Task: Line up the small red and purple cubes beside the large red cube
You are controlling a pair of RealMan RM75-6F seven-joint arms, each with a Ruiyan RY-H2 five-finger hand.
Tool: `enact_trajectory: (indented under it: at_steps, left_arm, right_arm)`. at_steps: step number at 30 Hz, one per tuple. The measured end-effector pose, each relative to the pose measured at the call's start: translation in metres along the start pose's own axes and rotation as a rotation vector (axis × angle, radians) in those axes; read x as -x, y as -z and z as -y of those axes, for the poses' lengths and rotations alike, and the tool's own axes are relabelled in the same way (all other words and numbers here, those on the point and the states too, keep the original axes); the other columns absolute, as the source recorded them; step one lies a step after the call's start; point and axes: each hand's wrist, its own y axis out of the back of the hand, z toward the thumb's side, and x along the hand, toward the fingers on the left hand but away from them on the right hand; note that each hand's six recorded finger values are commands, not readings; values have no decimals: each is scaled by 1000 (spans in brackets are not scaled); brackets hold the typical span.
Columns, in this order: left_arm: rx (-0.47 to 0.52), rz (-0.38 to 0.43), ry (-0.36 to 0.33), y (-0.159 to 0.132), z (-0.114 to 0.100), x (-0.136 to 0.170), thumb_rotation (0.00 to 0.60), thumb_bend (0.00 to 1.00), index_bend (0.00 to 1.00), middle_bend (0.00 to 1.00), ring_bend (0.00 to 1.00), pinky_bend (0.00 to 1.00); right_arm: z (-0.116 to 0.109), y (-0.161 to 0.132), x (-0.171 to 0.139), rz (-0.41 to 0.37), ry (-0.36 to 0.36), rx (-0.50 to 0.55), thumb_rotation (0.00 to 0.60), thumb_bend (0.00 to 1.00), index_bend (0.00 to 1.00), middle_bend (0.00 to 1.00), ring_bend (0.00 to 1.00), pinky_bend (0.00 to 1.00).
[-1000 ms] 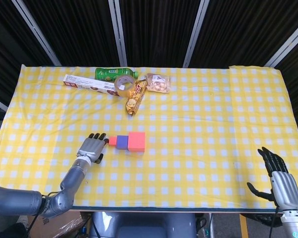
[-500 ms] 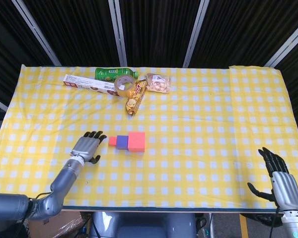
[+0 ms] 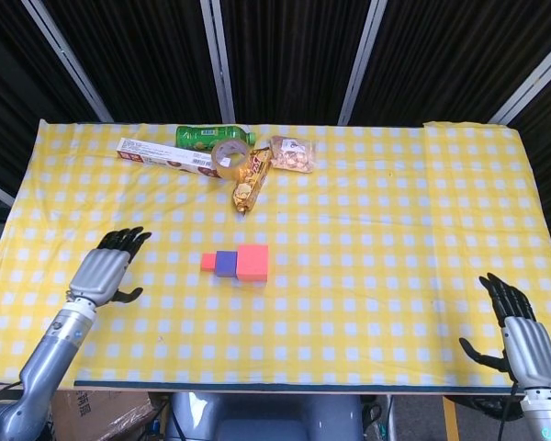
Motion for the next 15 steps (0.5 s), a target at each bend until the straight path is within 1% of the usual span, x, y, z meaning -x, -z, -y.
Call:
enact_trajectory:
  at_steps: [3, 8, 15]
  left_arm:
    - [4, -29, -43, 20, -6, 18, 600, 240, 0, 0, 0, 0]
    - [12, -71, -108, 47, -10, 51, 600, 238, 0, 0, 0, 0]
    - [10, -115, -156, 75, -8, 96, 600, 237, 0, 0, 0, 0]
  right_arm:
    - [0, 0, 1, -1, 4, -16, 600, 307, 0, 0, 0, 0]
    - [-1, 1, 2, -1, 16, -49, 600, 308, 0, 0, 0, 0]
    - [2, 0, 3, -5, 18, -81, 600, 307, 0, 0, 0, 0]
